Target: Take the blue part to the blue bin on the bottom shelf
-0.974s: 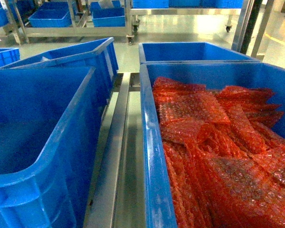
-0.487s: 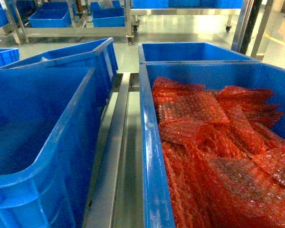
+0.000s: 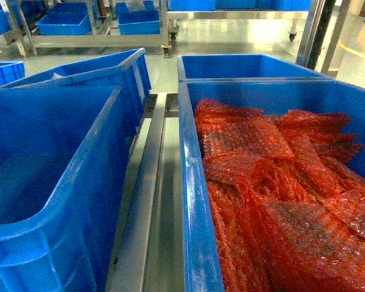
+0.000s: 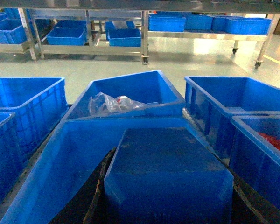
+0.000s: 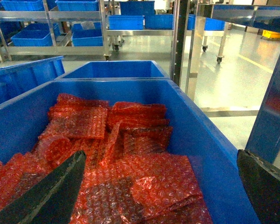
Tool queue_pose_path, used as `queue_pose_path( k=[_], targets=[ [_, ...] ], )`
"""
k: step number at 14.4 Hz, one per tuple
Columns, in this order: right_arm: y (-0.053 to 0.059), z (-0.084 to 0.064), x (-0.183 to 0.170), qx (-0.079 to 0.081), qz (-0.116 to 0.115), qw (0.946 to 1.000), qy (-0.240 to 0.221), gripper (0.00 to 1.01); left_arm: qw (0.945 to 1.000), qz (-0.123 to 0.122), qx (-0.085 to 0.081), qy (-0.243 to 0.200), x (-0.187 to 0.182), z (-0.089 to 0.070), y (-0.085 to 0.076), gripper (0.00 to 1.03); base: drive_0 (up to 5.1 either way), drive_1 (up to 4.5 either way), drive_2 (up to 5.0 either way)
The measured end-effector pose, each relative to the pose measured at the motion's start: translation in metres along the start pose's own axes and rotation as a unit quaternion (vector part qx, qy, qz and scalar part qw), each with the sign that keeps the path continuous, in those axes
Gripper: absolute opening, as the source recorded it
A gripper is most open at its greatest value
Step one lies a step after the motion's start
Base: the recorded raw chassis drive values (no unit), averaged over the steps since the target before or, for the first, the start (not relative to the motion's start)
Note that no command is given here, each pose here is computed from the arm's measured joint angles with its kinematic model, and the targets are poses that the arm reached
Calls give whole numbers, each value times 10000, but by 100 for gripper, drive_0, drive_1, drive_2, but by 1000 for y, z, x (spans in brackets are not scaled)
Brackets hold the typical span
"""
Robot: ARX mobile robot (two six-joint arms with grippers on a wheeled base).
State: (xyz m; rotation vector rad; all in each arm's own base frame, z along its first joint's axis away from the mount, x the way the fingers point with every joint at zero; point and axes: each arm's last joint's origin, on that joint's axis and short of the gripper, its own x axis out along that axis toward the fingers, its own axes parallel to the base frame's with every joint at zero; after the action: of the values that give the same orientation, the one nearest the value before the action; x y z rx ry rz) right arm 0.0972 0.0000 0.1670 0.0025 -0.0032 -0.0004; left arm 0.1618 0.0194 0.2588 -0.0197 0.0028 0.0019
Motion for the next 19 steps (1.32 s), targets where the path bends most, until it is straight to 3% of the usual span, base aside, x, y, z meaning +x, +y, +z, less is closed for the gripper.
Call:
queue_pose_path(
  k=[19],
  targets=[
    [0, 0, 0, 0, 0, 10000, 0, 98, 10000, 0, 0, 0, 0, 0, 0, 44, 0, 0, 0]
  ],
)
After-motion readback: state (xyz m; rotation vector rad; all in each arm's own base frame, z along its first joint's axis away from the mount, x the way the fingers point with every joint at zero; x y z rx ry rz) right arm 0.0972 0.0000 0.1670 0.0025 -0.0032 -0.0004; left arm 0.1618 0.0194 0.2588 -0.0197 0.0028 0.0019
